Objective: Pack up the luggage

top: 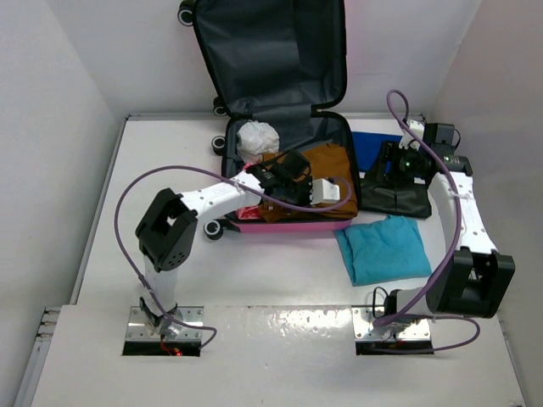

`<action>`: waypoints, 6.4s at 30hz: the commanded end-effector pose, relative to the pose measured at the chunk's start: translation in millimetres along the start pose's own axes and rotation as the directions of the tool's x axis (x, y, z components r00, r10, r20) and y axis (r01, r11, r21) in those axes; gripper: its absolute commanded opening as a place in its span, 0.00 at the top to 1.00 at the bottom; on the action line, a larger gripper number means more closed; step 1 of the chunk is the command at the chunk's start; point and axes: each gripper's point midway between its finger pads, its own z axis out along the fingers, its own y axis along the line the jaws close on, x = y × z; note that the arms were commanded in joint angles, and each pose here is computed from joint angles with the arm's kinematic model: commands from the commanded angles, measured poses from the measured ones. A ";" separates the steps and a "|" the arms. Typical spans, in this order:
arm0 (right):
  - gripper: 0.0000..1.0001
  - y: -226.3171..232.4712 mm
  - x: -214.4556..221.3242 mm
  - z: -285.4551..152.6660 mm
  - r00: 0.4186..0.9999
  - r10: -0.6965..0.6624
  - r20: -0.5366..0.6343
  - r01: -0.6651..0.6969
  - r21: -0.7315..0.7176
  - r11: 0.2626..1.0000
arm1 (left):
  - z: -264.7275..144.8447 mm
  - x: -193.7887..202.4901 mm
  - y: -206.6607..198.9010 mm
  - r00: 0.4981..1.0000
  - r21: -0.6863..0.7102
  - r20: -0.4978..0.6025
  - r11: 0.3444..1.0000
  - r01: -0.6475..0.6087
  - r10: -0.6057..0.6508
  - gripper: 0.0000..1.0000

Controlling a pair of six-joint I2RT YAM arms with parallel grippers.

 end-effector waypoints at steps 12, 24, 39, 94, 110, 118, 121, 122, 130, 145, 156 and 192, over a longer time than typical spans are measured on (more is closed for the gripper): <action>0.36 41.2 -8.8 9.4 0.998 -0.054 0.024 0.056 -0.138 0.989 | 1.3 74.4 64.9 0.994 -0.197 -0.075 0.978 0.067 -0.084 0.84; 0.43 98.3 33.0 55.1 0.970 -0.230 -0.078 0.205 -0.244 0.948 | -146.9 -46.1 87.8 0.899 -0.295 0.393 0.900 0.322 -0.192 0.32; 0.17 39.5 34.8 36.6 0.973 -0.217 -0.078 0.208 -0.117 0.971 | -240.0 21.3 143.4 0.743 -0.452 0.520 0.603 0.657 -0.420 0.24; 1.00 -79.2 197.7 9.8 0.862 0.160 -0.481 -0.037 0.254 0.967 | -248.7 97.3 205.9 0.753 -0.630 0.446 0.428 0.648 -0.484 0.22; 1.00 86.4 -93.3 -48.9 0.927 -0.130 0.353 0.201 -0.175 0.964 | -245.5 99.3 198.9 0.734 -0.612 0.460 0.421 0.670 -0.500 0.22; 1.00 133.0 -162.3 51.5 0.903 -0.151 0.401 0.251 -0.209 0.945 | -256.0 110.1 205.4 0.721 -0.627 0.476 0.381 0.680 -0.504 0.22; 1.00 140.0 -180.1 72.3 0.888 -0.186 0.421 0.276 -0.165 0.947 | -257.7 117.1 206.6 0.705 -0.630 0.487 0.352 0.693 -0.515 0.22; 1.00 121.1 -169.4 113.4 0.916 -0.184 0.356 0.244 -0.129 0.961 | -257.7 117.1 206.6 0.705 -0.629 0.487 0.352 0.693 -0.515 0.22; 0.91 67.3 -111.3 204.4 0.970 -0.243 0.018 0.241 0.099 0.966 | -263.7 131.1 205.8 0.705 -0.654 0.476 0.324 0.683 -0.526 0.22; 0.15 62.5 -15.3 197.0 0.947 -0.102 -0.306 0.120 0.043 0.992 | -250.6 139.2 213.3 0.703 -0.644 0.451 0.345 0.683 -0.550 0.22; 0.58 114.8 -148.8 146.7 0.961 -0.122 0.250 0.155 -0.120 0.981 | -250.8 130.9 208.9 0.706 -0.619 0.460 0.376 0.690 -0.539 0.22; 0.22 -16.8 -158.8 83.5 0.954 -0.069 0.292 -0.021 0.293 0.956 | -263.9 128.5 225.3 0.693 -0.657 0.516 0.287 0.697 -0.504 0.21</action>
